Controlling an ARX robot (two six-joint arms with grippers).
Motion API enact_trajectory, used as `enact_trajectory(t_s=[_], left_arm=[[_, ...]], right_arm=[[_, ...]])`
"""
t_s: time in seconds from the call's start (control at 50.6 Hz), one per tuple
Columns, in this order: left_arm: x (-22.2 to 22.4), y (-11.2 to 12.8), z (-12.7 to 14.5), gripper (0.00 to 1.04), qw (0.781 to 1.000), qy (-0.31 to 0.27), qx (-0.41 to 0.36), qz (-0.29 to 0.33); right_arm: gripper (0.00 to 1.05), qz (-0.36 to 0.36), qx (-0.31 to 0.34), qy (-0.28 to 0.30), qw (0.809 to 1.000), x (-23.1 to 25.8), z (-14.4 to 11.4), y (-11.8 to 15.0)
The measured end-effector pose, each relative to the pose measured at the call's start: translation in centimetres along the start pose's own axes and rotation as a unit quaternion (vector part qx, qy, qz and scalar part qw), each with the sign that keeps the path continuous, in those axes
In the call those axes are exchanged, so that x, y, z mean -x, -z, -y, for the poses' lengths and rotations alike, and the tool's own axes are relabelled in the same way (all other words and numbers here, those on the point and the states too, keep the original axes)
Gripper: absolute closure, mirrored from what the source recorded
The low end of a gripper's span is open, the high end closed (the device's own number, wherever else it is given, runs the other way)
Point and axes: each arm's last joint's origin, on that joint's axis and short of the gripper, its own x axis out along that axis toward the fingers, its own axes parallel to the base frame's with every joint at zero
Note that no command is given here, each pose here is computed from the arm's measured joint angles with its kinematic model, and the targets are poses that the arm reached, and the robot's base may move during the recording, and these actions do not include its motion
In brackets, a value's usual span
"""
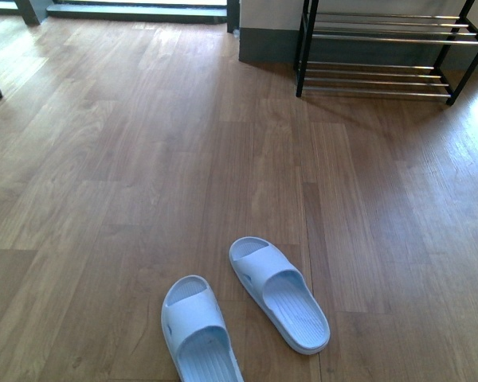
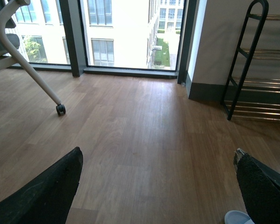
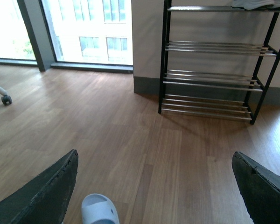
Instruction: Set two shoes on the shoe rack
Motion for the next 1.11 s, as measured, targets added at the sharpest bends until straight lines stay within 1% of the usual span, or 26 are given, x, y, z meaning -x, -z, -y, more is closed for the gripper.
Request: enact_trajectory(t_s=[1.106], left_arm=[[0.0, 0.0, 0.0, 0.09, 1.0, 0.0, 0.0, 0.0]], right_arm=[[0.09, 0.0, 0.0, 0.001, 1.0, 0.0, 0.0, -0.01]])
